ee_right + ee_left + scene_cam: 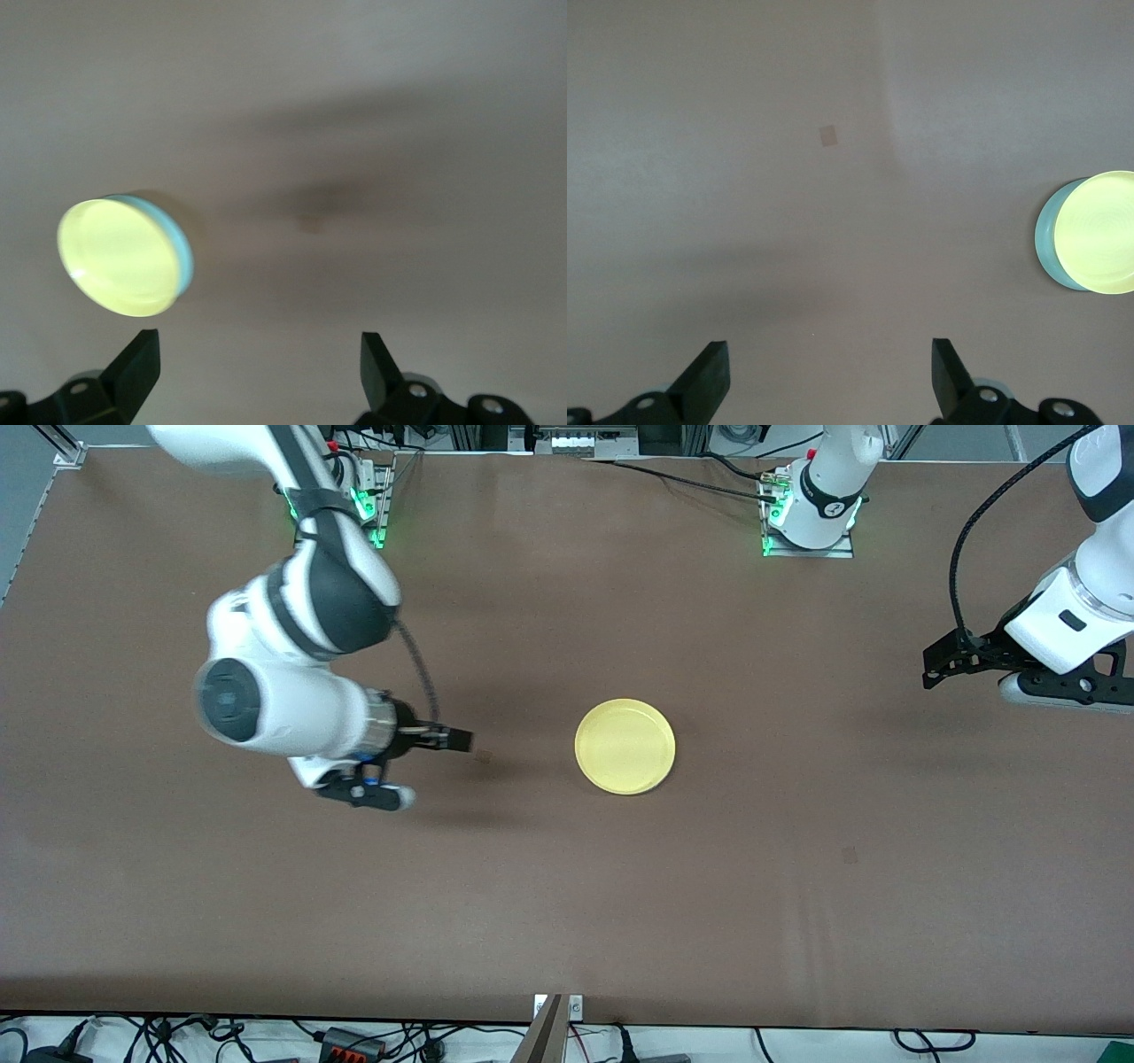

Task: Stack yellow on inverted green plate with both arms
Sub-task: 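Release the yellow plate and draw the right gripper back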

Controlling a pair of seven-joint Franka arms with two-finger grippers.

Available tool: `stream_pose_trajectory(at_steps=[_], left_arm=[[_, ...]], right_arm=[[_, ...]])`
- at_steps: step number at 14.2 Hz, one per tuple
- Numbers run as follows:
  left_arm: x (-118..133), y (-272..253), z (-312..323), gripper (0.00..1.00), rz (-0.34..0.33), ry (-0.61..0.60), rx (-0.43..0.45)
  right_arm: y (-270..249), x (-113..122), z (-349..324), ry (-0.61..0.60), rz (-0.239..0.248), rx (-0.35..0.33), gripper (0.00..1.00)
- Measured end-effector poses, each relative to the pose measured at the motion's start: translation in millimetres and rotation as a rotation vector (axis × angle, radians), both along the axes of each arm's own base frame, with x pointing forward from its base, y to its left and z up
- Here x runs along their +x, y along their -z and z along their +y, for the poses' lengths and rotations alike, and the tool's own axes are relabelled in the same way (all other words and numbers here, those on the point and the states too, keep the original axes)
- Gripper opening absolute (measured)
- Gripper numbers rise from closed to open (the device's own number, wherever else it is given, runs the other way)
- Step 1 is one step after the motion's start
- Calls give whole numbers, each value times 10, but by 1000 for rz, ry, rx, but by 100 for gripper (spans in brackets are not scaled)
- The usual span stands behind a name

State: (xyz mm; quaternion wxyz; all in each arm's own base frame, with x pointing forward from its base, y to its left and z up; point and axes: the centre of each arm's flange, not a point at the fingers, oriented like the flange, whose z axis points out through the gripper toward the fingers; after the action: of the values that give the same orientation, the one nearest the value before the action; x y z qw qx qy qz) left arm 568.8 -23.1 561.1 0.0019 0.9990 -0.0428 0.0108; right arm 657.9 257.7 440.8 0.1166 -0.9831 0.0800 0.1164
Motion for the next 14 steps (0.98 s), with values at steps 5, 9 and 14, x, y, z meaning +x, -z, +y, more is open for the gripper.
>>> stream_pose_trajectory(at_steps=[5, 9, 14], left_arm=[[-21, -47, -8, 100, -8, 2, 0], [-22, -49, -14, 100, -8, 3, 0], [-22, -50, -19, 100, -8, 4, 0]], right_arm=[[-433, 205, -1166, -54, -105, -86, 100], [-1055, 118, -1824, -30, -209, -243, 100], [-1605, -115, -2766, -50, -282, -255, 100]])
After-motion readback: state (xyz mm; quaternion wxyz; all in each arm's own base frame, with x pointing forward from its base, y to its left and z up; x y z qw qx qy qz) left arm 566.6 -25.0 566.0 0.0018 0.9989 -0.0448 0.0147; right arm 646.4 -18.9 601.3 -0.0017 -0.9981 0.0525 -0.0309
